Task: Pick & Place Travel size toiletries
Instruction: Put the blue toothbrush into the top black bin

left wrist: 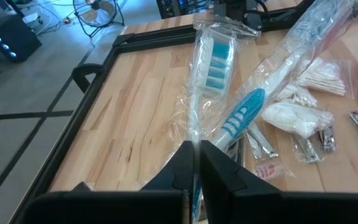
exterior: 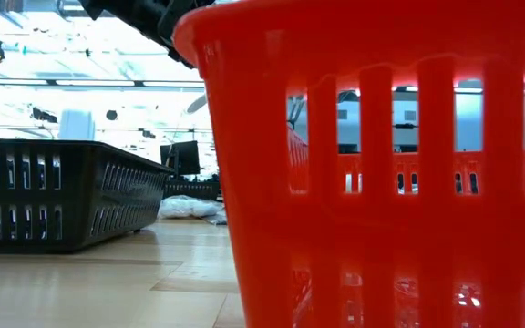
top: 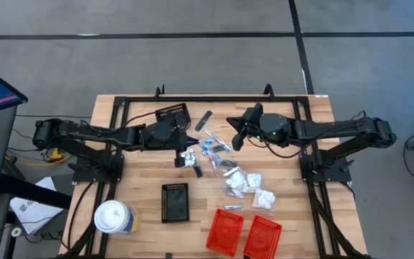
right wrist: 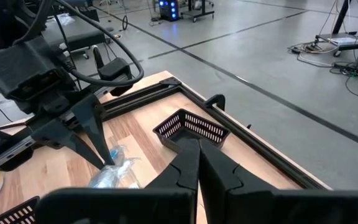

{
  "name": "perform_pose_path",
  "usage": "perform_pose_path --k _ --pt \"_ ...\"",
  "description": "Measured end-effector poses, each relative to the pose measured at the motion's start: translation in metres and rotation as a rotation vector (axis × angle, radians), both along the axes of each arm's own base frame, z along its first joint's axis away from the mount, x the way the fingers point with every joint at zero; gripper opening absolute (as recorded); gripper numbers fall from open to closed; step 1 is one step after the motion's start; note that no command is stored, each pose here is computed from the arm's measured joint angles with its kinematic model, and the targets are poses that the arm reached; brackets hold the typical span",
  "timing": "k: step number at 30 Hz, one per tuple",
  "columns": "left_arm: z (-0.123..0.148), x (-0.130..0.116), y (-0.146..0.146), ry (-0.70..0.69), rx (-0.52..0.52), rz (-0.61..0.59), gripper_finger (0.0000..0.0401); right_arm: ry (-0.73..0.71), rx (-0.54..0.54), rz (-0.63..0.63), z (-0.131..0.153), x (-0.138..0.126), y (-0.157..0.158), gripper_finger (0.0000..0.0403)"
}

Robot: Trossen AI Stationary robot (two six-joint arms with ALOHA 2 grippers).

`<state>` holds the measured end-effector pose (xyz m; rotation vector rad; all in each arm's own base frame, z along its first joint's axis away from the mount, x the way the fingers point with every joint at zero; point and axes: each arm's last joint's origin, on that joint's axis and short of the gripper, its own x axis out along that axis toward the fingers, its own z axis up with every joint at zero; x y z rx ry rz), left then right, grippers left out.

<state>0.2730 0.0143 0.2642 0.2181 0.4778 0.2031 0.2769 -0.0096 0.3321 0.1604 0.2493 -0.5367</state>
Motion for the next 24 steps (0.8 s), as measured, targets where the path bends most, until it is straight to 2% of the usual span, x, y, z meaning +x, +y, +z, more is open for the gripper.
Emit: perform_pose_path --k 8,13,19,24 --pt "-0.007 0.006 0.0 0.021 -0.004 0.003 0.0005 0.0 0.0 0.0 0.0 0.0 0.0 0.0" --pt "-0.038 0.031 0.01 0.072 -0.043 -0.023 0.0005 -0.001 -0.002 -0.008 0.0 0.0 -0.002 0.0" --pt "-0.075 0.059 0.032 0.201 -0.045 0.059 0.0005 0.012 -0.002 -0.027 -0.001 -0.001 -0.008 0.0" --pt "-0.1 0.072 0.044 0.301 -0.119 0.049 0.0006 0.022 -0.002 -0.026 -0.002 -0.001 -0.007 0.0"
